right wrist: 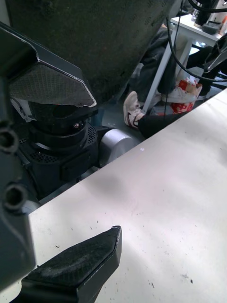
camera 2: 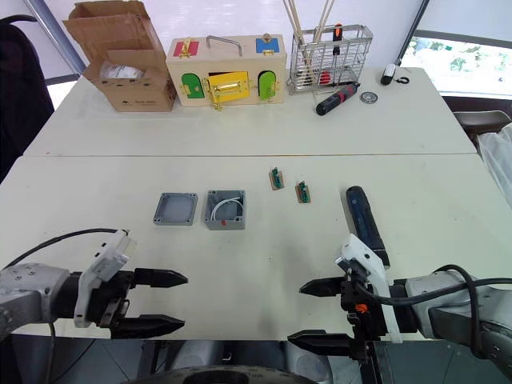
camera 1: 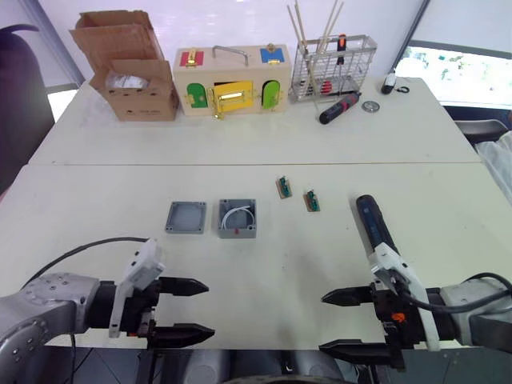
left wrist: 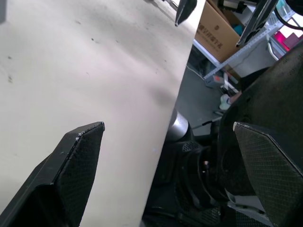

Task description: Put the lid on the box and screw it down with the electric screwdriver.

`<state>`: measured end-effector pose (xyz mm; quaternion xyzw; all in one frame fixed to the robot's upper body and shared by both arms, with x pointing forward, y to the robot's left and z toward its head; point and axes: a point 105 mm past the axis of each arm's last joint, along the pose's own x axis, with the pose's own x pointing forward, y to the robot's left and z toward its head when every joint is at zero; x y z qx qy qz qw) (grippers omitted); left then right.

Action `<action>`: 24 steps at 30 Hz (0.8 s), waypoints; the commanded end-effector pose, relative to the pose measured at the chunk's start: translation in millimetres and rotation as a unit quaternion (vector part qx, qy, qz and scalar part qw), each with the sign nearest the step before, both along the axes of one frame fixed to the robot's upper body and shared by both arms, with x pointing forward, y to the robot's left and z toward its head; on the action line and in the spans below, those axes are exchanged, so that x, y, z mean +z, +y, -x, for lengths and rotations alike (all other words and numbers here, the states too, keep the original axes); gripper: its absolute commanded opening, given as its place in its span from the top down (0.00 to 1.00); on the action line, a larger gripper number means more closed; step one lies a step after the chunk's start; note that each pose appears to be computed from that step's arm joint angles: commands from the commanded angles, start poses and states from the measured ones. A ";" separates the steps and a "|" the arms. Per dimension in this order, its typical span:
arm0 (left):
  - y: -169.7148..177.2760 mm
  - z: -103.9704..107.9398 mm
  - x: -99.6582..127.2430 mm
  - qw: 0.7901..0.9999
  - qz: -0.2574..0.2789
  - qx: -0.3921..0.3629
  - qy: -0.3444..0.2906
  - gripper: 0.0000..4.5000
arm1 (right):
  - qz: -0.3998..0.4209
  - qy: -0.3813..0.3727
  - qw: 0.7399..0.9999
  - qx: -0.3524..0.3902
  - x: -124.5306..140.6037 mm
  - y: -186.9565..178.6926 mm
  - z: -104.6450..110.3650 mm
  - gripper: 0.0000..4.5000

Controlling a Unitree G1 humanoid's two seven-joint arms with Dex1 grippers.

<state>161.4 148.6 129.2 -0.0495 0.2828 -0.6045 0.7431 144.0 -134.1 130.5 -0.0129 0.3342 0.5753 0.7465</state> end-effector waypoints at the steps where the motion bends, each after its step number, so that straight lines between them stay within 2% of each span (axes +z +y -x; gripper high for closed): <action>1: -1.3 0.0 1.5 1.000 0.005 -0.007 0.008 0.00 | -0.009 -0.008 1.000 0.007 4.0 4.2 2.2 0.00; 21: 2.6 0.4 1.7 1.000 -0.001 -0.013 0.002 0.00 | -0.029 0.000 0.999 0.014 8.3 8.7 3.5 0.00; 24: 6.5 -2.3 -1.8 1.000 -0.027 -0.011 -0.012 0.00 | -0.016 -0.019 1.000 -0.002 8.2 7.9 -2.4 0.00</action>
